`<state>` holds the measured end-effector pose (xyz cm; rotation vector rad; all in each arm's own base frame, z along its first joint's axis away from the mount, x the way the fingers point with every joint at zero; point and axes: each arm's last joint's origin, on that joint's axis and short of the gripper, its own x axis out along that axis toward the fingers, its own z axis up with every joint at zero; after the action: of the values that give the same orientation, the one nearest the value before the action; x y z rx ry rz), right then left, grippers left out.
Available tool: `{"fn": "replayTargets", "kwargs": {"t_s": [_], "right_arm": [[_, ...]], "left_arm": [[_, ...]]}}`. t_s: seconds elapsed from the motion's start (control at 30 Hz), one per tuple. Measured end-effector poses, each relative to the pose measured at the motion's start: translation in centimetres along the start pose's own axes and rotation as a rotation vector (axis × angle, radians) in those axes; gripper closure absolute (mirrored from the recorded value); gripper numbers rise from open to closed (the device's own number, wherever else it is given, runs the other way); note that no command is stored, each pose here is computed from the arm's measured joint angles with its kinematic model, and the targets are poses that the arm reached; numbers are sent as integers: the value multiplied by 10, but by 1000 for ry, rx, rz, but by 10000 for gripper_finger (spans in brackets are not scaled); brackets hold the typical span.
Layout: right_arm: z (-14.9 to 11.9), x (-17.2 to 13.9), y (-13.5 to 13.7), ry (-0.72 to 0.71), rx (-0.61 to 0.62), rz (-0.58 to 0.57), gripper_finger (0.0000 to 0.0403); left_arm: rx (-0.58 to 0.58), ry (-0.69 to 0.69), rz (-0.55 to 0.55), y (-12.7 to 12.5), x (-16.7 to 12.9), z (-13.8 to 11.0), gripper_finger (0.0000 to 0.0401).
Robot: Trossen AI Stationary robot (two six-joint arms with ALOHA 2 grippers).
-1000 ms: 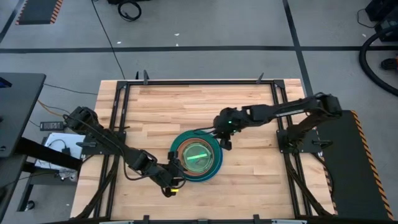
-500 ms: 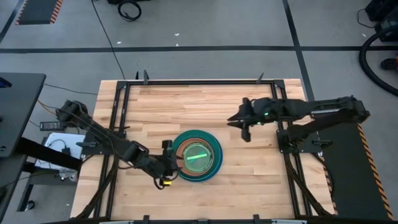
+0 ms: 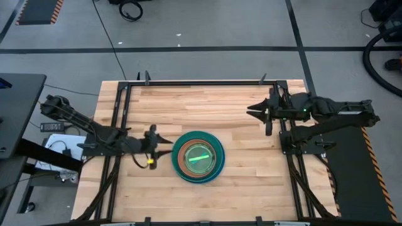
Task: Stack plastic plates
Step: Return to Home Position
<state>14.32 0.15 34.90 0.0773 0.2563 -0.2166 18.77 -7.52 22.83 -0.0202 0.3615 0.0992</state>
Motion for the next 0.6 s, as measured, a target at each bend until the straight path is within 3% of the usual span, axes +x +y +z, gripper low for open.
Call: {"fn": "replayTargets", "kwargs": {"t_s": [0.3,0.43,0.6], "right_arm": [[-54,12,-3,-138,47,-6,309],[-70,11,-5,-160,58,1,309],[-71,-4,-9,-198,93,7,309]], "left_arm": [[-130,-264,43,28,-24,-38,226],[-162,-289,68,35,-31,-51,226],[-156,-282,113,42,-39,-57,226]]}}
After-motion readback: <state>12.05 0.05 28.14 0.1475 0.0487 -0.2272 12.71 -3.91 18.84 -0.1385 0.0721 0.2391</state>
